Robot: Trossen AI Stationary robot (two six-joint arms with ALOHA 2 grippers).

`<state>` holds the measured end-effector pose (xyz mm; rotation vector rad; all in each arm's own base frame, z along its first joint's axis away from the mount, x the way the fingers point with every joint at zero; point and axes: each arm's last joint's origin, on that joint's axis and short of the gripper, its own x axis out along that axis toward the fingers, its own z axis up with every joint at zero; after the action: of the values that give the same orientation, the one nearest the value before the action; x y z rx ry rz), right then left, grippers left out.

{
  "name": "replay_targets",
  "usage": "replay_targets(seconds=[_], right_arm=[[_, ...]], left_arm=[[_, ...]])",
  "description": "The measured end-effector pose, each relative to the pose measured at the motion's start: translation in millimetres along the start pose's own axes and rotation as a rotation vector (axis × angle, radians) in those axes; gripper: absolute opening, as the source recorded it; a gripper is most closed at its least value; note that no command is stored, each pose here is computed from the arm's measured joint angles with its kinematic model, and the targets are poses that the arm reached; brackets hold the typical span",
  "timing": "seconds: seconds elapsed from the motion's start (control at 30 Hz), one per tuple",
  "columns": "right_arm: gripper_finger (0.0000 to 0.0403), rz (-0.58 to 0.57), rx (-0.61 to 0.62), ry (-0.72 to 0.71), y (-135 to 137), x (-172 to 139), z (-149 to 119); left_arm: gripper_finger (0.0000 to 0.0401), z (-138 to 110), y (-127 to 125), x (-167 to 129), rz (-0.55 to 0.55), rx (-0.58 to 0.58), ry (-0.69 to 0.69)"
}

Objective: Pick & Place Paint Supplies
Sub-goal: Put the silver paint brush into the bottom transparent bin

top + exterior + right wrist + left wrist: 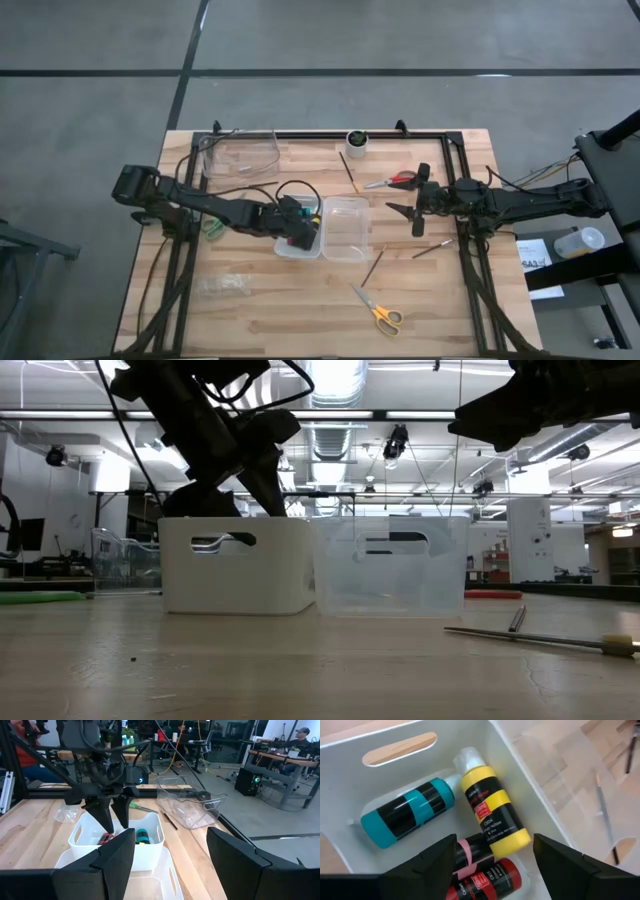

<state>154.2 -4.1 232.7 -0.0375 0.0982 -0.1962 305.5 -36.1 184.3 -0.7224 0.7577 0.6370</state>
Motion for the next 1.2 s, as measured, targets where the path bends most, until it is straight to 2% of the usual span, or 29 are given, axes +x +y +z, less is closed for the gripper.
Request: replay_targets(seconds=[0.27, 0.47, 0.73, 1.2], right_arm=[[0.0244, -0.001, 0.000, 0.000, -0.1, 0.0, 0.0], [0.0244, 0.000, 0.000, 0.000, 0.0, 0.0, 0.0], [0.0244, 0.000, 0.000, 0.000, 0.0, 0.0, 0.0], [0.0244, 0.000, 0.000, 0.000, 0.0, 0.0, 0.0]], left_arm=[[0.0267, -11.0, -9.7, -15.5, -0.052, 0.089, -0.005], [0.0267, -21.2, -17.6, -32.4, -0.074, 0.126, -0.071], [0.0267, -31.9, -23.4, -42.2, -0.092, 0.241, -0.098], [0.0267, -28.2, -23.7, -54.3, -0.075, 0.422, -0.183]])
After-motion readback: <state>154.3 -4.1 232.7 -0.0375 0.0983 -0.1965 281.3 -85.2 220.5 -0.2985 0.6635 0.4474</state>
